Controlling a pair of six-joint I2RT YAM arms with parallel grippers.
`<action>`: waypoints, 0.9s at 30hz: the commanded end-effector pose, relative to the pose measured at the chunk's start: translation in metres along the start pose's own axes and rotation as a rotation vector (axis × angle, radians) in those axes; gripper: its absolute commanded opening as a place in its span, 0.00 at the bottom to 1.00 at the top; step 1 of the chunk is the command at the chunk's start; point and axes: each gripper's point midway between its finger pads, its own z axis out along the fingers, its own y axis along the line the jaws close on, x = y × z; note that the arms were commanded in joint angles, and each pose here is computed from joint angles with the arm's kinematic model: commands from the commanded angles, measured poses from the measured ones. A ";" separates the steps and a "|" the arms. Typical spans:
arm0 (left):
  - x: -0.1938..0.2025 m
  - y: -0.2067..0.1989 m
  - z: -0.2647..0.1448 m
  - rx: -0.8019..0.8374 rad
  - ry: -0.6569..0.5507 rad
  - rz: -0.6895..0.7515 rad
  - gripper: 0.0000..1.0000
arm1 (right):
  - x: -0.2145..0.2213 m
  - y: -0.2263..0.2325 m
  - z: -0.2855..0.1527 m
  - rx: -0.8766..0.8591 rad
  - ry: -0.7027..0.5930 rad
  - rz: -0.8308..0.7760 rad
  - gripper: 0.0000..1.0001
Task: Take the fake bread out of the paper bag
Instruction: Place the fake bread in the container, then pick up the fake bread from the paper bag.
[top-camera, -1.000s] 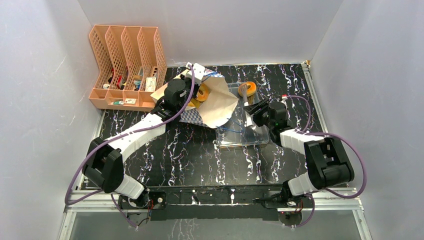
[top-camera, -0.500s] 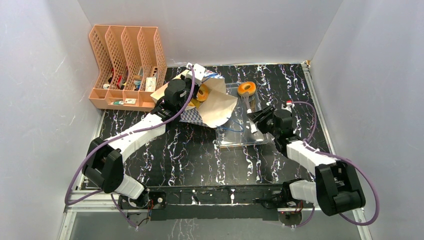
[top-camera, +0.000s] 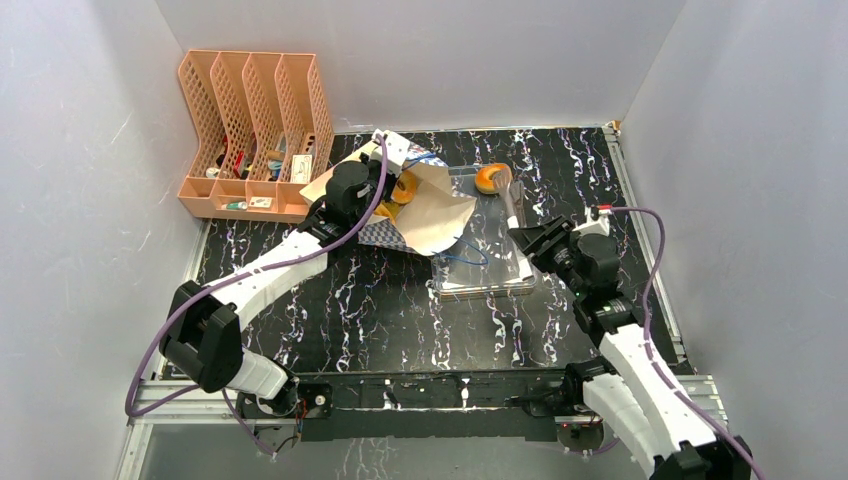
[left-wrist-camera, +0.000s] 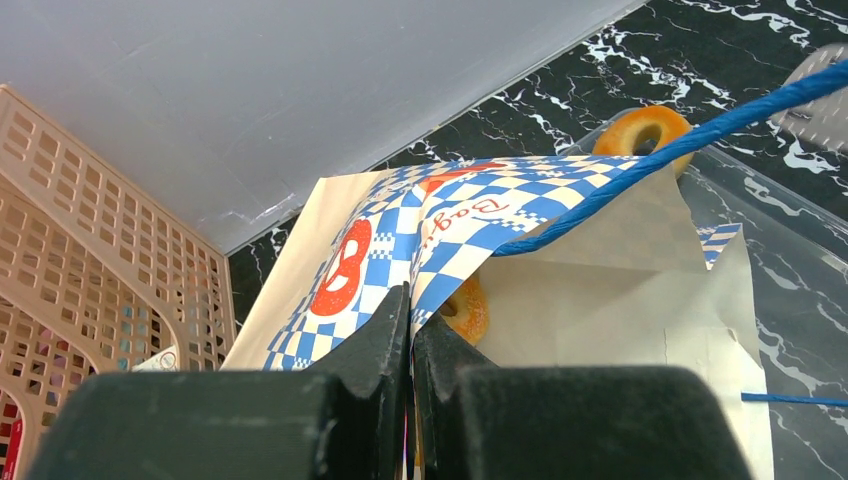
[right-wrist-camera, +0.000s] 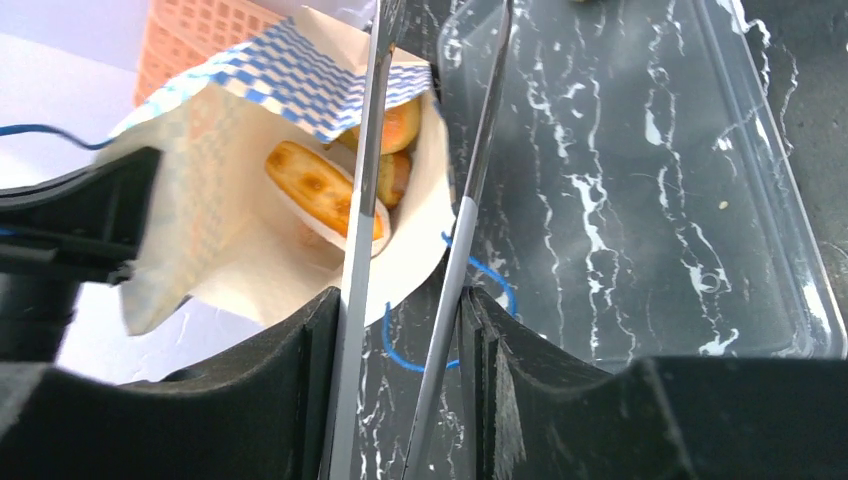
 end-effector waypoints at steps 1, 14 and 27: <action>-0.011 0.004 -0.013 0.003 -0.018 -0.003 0.00 | -0.024 0.045 -0.027 -0.102 -0.044 -0.057 0.40; -0.010 0.000 -0.010 0.024 0.000 -0.004 0.00 | -0.003 0.090 -0.052 -0.265 0.107 -0.078 0.38; -0.023 -0.006 0.007 0.045 0.001 -0.028 0.00 | 0.019 0.107 -0.063 -0.335 0.192 -0.097 0.37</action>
